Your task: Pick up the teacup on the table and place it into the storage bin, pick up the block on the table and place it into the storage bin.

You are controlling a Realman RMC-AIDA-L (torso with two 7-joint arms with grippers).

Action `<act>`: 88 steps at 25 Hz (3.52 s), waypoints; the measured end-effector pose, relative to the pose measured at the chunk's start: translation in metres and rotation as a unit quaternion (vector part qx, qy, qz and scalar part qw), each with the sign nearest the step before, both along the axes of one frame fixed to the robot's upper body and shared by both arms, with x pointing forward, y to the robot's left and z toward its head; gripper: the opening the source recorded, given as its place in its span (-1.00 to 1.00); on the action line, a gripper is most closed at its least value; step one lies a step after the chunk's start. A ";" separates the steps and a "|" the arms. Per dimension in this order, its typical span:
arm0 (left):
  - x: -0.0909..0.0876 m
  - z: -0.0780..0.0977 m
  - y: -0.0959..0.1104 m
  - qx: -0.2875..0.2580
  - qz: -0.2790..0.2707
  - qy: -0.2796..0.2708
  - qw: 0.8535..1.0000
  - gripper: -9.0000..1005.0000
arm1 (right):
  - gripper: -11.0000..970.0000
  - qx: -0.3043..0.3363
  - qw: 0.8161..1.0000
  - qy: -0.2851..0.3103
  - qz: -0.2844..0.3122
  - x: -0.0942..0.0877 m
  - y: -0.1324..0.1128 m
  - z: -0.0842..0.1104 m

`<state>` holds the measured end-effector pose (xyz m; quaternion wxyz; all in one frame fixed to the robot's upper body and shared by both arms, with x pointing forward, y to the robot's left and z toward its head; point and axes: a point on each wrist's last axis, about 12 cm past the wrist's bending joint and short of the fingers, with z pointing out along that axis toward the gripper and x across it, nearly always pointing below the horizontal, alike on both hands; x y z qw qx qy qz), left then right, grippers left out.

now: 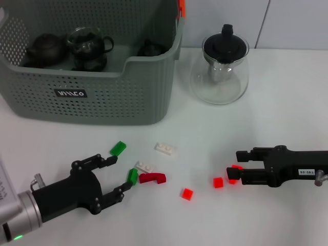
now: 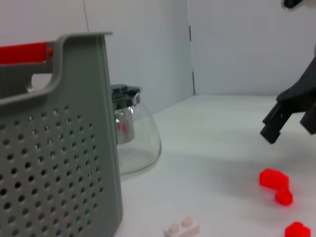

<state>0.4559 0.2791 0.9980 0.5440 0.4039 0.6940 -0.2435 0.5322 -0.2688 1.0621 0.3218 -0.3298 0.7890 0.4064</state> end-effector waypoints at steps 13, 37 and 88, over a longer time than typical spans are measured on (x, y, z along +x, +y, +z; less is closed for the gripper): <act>0.006 -0.013 -0.006 0.026 0.038 0.006 0.999 0.30 | 0.53 0.000 1.000 0.002 -0.002 -0.001 -0.001 -0.001; -0.004 -0.013 -0.024 -0.024 0.021 0.007 0.999 0.27 | 0.53 0.000 1.000 0.004 -0.002 -0.001 -0.001 -0.002; 0.032 0.100 0.059 -0.318 0.032 0.020 0.947 -0.09 | 0.52 -0.003 1.000 0.005 -0.002 0.001 -0.002 -0.001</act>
